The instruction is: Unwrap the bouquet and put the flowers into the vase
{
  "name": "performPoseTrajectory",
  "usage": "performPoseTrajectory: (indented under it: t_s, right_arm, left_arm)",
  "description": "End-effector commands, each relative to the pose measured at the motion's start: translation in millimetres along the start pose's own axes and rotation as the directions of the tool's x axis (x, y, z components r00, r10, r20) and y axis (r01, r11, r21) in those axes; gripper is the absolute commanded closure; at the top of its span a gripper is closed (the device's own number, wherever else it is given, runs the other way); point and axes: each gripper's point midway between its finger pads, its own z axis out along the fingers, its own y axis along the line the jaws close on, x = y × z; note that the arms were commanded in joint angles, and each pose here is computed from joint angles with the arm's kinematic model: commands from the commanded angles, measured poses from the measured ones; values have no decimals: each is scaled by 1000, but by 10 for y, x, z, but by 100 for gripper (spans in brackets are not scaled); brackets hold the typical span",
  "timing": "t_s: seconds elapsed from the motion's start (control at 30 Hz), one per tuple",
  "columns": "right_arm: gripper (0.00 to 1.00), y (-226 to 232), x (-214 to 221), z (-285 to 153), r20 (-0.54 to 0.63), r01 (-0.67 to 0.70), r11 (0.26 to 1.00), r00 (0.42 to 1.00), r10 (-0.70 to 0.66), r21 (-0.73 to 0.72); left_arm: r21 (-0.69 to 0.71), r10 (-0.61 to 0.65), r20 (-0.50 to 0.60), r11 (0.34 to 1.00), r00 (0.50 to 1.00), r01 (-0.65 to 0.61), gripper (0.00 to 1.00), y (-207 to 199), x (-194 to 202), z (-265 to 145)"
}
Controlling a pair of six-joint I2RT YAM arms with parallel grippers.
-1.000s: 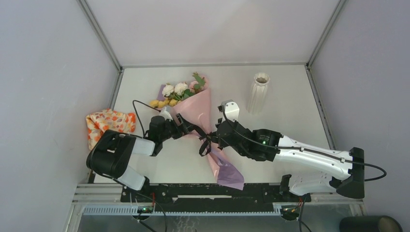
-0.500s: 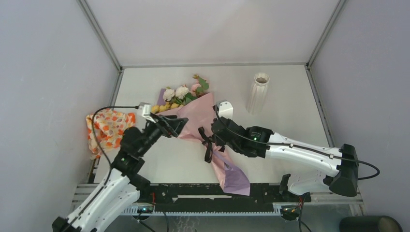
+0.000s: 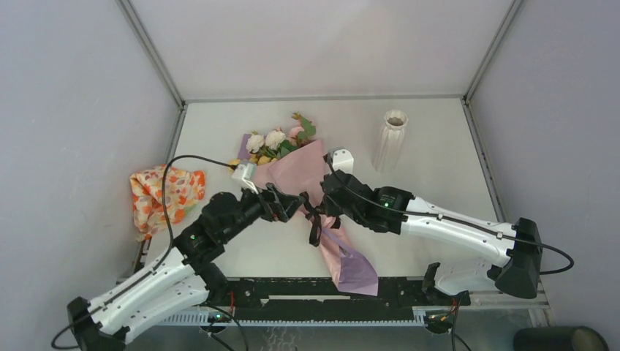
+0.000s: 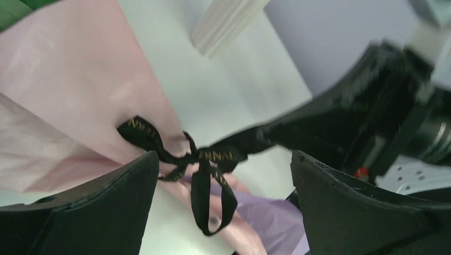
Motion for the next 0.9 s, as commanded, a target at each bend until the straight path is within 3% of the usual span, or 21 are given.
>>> performPoseTrajectory:
  t_s: [0.0,0.13,0.27,0.5,0.6,0.87]
  right_arm:
    - [100,26,-198,30,30,-73,996,997,74,-44]
    - [100,73,-204,76,-10,-93,990,996,93,-106]
    - [100,134,-154,144,-56,-90,983,995,82,-158]
    - [100,126,-61,261,-102,-88,984,992,72,-157]
    - [100,120,-59,266,-104,-85,984,992,70,-156]
    - [100,201,-114,223,-103,-93,971,992,71,-219]
  left_arm:
    - [-234,214,8,950,977,-207,3,132,-12,-99]
    - [-355,356,-73,864,932,-358,10,206,257,-53]
    - [-437,510,-161,731,845,-524,12,134,486,38]
    - [-558,645,-218,533,733,-635,12,13,562,168]
    - [-569,663,-212,513,718,-642,12,-57,589,191]
    - [-516,662,-203,553,721,-654,15,-129,752,226]
